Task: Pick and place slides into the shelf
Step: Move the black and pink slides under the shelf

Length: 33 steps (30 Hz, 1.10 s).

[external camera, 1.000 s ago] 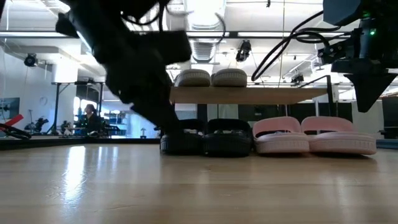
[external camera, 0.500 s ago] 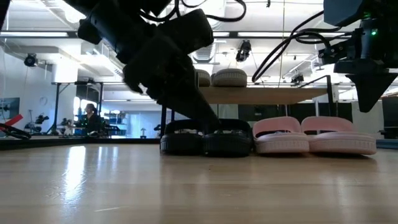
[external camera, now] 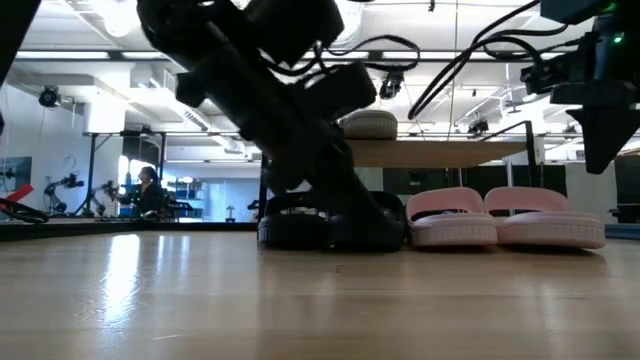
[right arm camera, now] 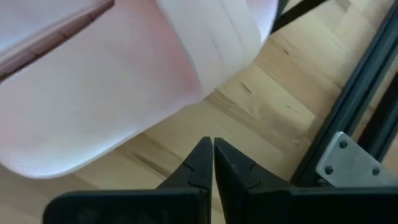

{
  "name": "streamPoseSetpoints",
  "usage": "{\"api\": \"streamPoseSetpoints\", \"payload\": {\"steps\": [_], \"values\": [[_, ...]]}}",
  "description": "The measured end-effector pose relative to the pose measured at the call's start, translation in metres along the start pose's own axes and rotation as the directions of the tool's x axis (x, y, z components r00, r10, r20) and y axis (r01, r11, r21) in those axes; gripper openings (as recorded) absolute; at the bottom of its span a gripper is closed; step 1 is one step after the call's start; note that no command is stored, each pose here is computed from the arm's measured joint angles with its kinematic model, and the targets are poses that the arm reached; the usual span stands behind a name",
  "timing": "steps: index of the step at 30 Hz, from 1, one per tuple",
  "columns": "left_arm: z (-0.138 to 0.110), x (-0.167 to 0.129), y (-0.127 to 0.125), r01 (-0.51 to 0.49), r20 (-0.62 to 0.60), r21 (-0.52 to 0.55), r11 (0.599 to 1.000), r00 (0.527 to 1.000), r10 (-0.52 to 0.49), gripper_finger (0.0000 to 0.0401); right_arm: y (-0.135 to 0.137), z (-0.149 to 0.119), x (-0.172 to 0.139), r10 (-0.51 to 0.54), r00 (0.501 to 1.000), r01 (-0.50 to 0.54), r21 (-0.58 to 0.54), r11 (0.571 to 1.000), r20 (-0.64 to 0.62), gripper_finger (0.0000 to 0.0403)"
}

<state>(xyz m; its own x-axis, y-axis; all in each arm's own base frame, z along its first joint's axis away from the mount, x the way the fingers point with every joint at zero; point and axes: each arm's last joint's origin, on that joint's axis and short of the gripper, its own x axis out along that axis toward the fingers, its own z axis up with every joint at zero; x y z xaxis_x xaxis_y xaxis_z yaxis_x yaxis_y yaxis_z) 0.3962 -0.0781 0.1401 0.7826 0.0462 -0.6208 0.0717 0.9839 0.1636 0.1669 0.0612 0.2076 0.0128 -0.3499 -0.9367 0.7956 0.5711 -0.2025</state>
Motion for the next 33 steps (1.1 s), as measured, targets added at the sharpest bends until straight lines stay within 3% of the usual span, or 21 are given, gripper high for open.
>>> {"api": "streamPoseSetpoints", "payload": {"steps": [6,14,18,22,26,29,33], "values": [[0.007,0.003,0.005,-0.132,0.016,0.040,0.990,0.991,0.131,0.0000,0.000,-0.009,-0.005,0.028,1.000,-0.027,-0.031,0.999,0.010,0.0008],[0.010,0.004,0.013,-0.198,0.015,0.032,0.980,0.980,0.198,0.0000,0.003,-0.024,-0.012,0.074,0.997,-0.071,-0.109,0.991,0.020,0.0008],[0.015,0.003,0.014,-0.209,0.032,0.024,0.978,0.978,0.208,0.0000,0.008,-0.032,-0.016,0.145,0.989,-0.141,-0.149,0.979,0.013,0.0008],[0.030,-0.007,0.007,-0.134,0.087,0.029,0.991,0.988,0.131,0.0000,0.017,-0.042,-0.025,0.297,0.955,-0.289,-0.240,0.927,0.001,0.0008],[0.036,-0.018,-0.005,-0.064,0.109,0.057,0.996,0.992,0.057,0.0000,0.027,-0.052,-0.033,0.449,0.894,-0.425,-0.324,0.845,-0.003,0.0008],[0.035,-0.026,-0.015,-0.042,0.084,0.078,0.996,0.996,0.035,0.0000,0.032,-0.058,-0.033,0.503,0.864,-0.472,-0.356,0.806,-0.008,0.0008],[0.036,-0.041,-0.027,-0.006,0.036,0.022,1.000,0.999,0.005,0.0000,0.036,-0.062,-0.023,0.531,0.847,-0.495,-0.387,0.778,-0.014,0.0008]]}}
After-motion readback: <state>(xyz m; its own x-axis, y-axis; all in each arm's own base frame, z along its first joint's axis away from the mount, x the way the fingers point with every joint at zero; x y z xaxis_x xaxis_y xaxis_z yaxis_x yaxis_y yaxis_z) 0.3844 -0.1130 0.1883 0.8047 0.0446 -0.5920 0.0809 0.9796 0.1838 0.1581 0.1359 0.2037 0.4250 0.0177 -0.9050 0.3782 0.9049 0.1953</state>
